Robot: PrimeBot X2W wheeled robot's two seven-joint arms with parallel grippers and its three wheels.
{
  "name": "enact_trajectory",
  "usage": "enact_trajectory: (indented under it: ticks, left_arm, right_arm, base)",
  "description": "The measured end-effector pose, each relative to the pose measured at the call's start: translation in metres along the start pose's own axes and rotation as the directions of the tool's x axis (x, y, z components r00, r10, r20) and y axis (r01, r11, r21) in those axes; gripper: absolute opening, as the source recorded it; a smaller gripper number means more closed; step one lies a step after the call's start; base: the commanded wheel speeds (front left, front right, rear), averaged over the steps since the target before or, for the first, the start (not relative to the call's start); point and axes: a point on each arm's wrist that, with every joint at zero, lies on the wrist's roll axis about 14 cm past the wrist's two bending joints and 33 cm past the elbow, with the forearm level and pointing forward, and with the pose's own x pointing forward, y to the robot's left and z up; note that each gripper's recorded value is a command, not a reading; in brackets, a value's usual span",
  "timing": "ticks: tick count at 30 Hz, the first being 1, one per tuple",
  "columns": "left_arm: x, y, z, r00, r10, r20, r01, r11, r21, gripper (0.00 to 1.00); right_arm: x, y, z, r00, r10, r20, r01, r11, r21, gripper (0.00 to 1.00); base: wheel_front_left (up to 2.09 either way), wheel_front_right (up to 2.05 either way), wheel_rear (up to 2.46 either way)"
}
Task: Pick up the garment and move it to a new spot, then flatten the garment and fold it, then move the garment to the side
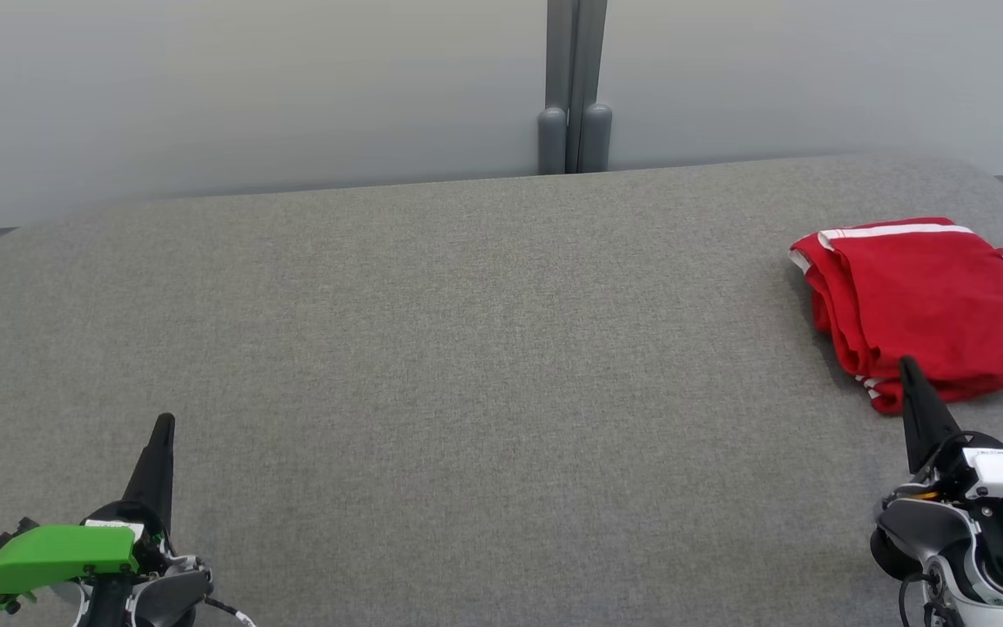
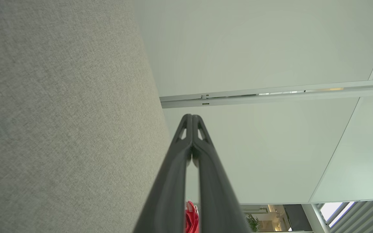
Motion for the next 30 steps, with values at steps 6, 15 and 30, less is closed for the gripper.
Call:
enact_trajectory:
  ticks: [6, 15, 30]
  left_arm:
    - [0.0, 0.0, -0.0003, 1.0, 0.0, 0.0, 0.0, 1.0, -0.002, 0.0]
    - [0.0, 0.0001, -0.0005, 1.0, 0.0, 0.0, 0.0, 1.0, -0.003, 0.0]
    - [0.0, -0.0004, -0.0006, 1.0, -0.003, 0.0, 0.003, 1.0, -0.003, 0.0]
  right_arm:
    - [0.0004, 0.0011, -0.0001, 1.0, 0.003, 0.0, -0.003, 1.0, 0.0, 0.0]
    - [0.0006, 0.0019, -0.0001, 1.0, 0.006, 0.0, -0.006, 1.0, 0.0, 0.0]
    - [0.0007, 0.0026, -0.0005, 1.0, 0.008, -0.001, -0.008, 1.0, -0.001, 0.0]
  base:
    - [0.0, 0.0, 0.0]
    - [0.0, 0.0, 0.0]
    - [0.0, 0.0, 0.0]
